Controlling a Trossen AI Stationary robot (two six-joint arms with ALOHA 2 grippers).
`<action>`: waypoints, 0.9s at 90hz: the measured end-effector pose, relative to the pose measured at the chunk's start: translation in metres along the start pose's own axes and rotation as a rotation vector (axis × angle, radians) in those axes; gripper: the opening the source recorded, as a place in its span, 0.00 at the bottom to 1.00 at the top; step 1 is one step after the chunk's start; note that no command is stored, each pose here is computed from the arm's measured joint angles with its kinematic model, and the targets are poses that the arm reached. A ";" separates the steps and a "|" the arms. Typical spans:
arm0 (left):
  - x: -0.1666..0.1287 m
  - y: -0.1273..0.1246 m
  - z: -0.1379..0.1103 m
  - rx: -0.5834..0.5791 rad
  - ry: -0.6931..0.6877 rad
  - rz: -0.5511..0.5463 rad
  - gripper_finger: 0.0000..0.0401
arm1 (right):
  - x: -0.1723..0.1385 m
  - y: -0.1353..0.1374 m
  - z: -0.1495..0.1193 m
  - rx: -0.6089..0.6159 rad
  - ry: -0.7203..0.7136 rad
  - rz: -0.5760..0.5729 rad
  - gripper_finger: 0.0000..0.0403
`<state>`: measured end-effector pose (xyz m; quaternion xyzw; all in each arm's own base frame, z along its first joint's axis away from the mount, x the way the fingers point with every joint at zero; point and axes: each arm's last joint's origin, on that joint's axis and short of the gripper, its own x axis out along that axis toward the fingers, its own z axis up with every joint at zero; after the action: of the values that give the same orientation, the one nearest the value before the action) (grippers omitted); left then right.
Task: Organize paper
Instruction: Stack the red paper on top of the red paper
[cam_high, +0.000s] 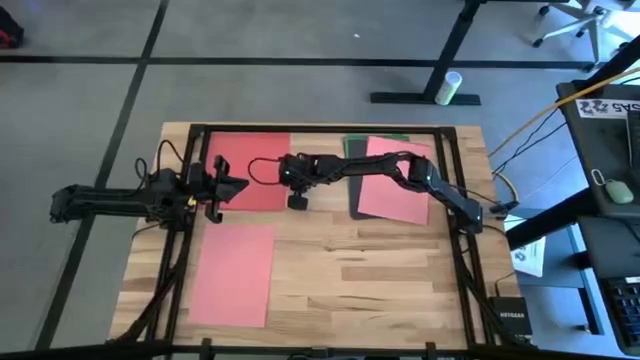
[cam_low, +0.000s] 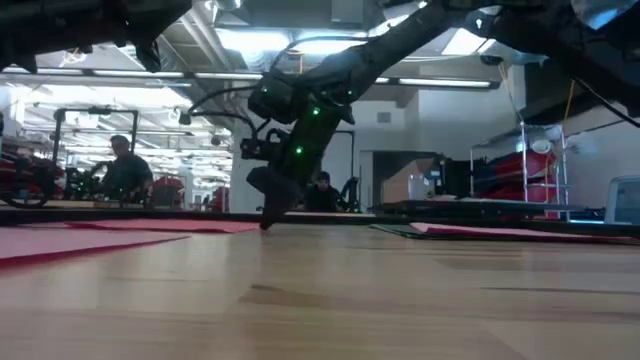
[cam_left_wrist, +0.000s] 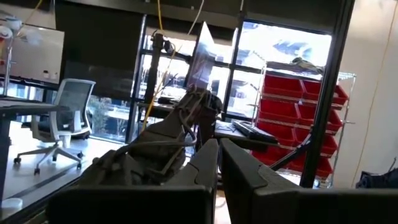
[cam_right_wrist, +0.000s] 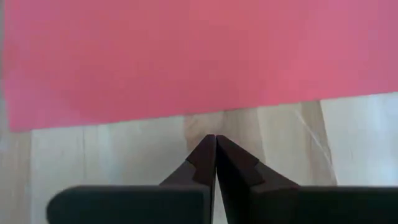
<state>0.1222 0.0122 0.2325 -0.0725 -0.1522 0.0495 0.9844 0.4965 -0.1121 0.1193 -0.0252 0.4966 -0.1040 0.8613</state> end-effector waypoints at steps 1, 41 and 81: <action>0.000 0.000 0.000 0.000 0.001 0.000 0.00 | 0.001 0.000 0.000 0.002 -0.001 -0.001 0.00; 0.000 0.000 0.000 0.000 0.000 0.001 0.00 | 0.009 0.000 0.008 0.064 -0.121 0.011 0.00; 0.000 0.000 0.000 0.000 0.000 0.003 0.00 | 0.016 0.000 0.011 0.084 -0.189 0.068 0.00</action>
<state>0.1222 0.0123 0.2325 -0.0727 -0.1523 0.0510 0.9843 0.5136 -0.1165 0.1113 0.0181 0.4089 -0.0927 0.9077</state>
